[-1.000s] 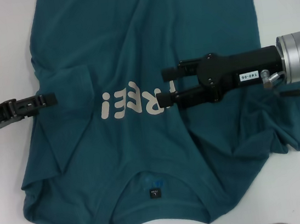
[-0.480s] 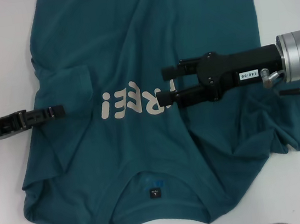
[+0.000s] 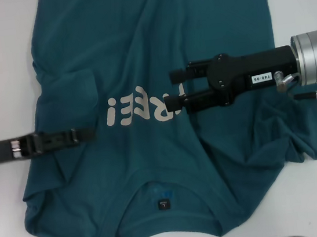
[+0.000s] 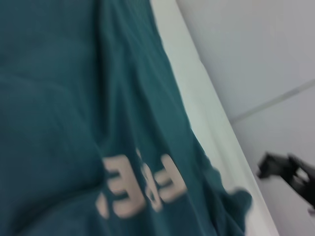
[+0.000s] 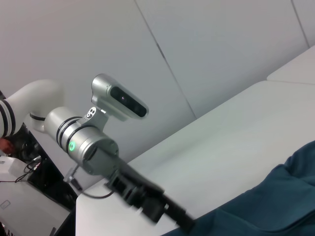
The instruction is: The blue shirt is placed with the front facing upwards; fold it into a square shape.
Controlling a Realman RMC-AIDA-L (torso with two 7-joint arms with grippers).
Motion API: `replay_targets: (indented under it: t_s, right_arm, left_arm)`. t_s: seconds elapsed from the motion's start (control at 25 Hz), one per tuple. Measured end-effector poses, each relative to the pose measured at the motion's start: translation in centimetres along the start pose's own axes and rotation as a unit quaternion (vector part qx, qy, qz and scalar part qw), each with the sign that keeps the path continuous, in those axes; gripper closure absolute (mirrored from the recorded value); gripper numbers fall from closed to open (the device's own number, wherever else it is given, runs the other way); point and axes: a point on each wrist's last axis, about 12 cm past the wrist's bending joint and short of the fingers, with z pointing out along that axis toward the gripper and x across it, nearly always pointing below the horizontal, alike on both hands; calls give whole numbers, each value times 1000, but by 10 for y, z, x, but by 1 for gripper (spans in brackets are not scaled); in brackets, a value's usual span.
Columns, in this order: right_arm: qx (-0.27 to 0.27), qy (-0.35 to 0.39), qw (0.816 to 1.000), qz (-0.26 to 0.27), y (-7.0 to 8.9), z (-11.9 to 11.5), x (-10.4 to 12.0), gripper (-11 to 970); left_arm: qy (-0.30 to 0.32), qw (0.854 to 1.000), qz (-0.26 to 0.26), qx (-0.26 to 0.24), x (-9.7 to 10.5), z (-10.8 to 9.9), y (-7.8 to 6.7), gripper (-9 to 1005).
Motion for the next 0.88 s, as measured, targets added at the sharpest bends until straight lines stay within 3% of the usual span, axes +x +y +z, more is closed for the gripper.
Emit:
replay_targets:
  t_s: [0.12,0.16,0.24,0.88]
  right_arm:
    - [0,0,1000,0,0,0,0,77]
    - [2,-1,1000,2,0,-1,2,76]
    - [3,-3,1000,4,0,-2,2,76]
    - [4,-5,1000,6,0,-3,3,75]
  left_arm:
    - [-37,999,-14,-26,-1,-11,9,144]
    - [-38,996,-33,-79,1,-10,22,144]
    - [-29,994,-39,-95,2,-8,25,144]
    - [-43,990,-39,-127,-6,-7,30,145]
